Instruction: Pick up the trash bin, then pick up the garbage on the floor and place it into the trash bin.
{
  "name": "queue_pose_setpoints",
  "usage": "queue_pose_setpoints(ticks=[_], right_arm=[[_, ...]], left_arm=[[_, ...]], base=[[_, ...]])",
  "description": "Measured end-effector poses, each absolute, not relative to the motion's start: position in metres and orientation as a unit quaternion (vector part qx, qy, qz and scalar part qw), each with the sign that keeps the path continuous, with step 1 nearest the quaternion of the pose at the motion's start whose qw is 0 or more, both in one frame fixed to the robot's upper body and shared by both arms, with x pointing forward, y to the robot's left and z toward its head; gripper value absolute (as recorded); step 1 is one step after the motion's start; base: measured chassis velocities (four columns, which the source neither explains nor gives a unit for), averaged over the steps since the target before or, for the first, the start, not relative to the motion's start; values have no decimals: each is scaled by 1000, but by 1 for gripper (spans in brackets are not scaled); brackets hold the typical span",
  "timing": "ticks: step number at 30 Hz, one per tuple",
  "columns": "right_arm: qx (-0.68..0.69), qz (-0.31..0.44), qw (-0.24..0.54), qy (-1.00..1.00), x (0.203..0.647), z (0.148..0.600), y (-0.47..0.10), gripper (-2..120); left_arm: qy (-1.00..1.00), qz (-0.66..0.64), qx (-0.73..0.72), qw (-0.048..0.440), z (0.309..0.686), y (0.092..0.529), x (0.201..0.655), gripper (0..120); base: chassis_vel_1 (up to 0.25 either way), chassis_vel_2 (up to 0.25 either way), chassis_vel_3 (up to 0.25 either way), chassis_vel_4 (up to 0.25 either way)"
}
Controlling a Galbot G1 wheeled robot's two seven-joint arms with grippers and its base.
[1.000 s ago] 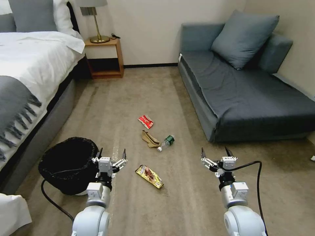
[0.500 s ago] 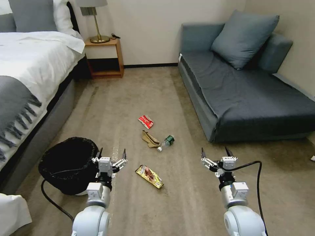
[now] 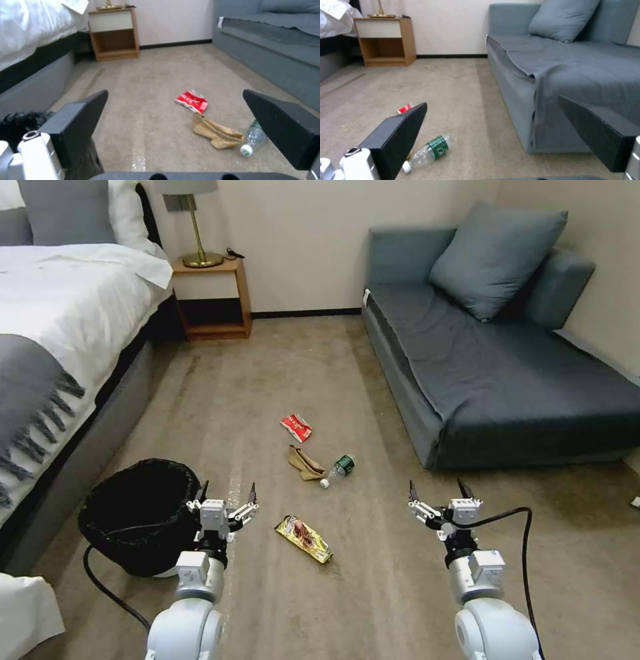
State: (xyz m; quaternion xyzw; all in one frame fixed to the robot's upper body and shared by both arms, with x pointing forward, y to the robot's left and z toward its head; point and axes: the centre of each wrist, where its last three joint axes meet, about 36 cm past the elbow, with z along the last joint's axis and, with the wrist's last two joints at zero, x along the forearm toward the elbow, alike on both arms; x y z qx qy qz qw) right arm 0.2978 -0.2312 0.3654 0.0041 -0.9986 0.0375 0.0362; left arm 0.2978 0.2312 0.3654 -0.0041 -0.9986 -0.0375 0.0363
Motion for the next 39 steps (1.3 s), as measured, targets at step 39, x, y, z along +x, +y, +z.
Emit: queue_pose_setpoints(ticks=[39], right_arm=[[51, 50, -64, -995, 300, 363, -191, 100]], left_arm=[[-988, -74, 125, -49, 439, 332, 243, 100]], base=[[0, 0, 0, 0]])
